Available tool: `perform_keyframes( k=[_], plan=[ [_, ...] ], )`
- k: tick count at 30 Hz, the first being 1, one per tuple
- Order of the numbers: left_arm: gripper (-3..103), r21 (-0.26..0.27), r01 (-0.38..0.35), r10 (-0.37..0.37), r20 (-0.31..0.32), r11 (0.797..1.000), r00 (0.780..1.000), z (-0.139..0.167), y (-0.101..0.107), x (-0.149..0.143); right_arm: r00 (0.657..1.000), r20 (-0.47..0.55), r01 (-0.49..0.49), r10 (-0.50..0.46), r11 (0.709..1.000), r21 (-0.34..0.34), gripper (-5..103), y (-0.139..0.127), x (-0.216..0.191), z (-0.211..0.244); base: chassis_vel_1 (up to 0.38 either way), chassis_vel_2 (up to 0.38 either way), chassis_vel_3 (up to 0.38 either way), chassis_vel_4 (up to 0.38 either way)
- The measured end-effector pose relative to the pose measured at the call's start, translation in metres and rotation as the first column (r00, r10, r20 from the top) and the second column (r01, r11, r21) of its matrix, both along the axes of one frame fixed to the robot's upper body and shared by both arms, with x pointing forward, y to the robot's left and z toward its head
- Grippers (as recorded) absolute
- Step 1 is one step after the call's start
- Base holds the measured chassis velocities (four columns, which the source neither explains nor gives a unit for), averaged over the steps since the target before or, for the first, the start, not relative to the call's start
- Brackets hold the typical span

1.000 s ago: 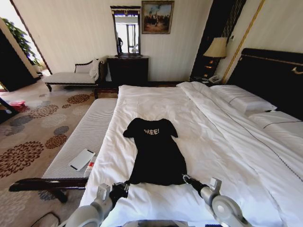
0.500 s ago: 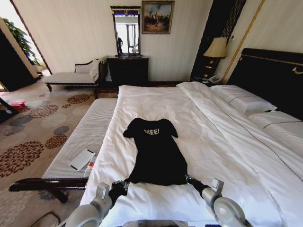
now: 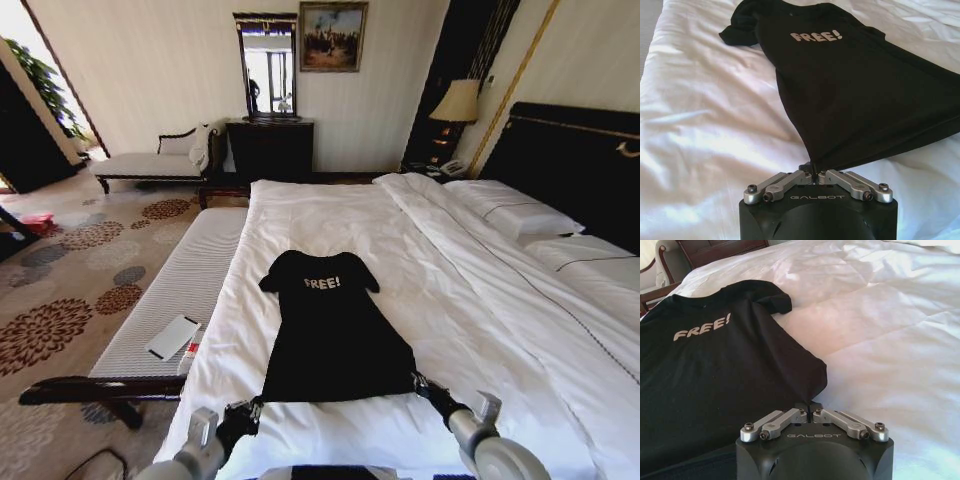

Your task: Fold the clothes on the bed.

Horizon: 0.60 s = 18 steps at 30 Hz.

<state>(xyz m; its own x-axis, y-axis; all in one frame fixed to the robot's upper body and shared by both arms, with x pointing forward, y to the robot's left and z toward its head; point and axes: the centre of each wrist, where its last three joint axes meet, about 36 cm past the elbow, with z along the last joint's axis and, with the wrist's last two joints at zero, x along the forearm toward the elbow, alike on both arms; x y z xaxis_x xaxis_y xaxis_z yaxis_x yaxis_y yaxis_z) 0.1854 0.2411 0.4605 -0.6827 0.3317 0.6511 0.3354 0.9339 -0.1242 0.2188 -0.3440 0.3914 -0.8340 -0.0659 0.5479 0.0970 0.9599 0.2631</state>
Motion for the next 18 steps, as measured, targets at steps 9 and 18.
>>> perform_keyframes(
  k=[9, 18],
  plan=[
    [1, 0.021, -0.004, 0.003, 0.007, 1.000, 1.000, 0.000, 0.001, -0.015, 0.999, -0.005, -0.033, 0.033, 0.997, -0.063, 1, 0.011, -0.035, -0.001, 0.000, 0.000, 0.000, 0.000],
    [1, 0.042, 0.005, -0.005, -0.001, 0.999, 1.000, 0.000, 0.006, -0.034, 0.998, -0.023, -0.063, 0.061, 0.994, -0.088, 1, 0.021, -0.061, -0.011, 0.000, 0.000, 0.000, 0.000]
  ],
)
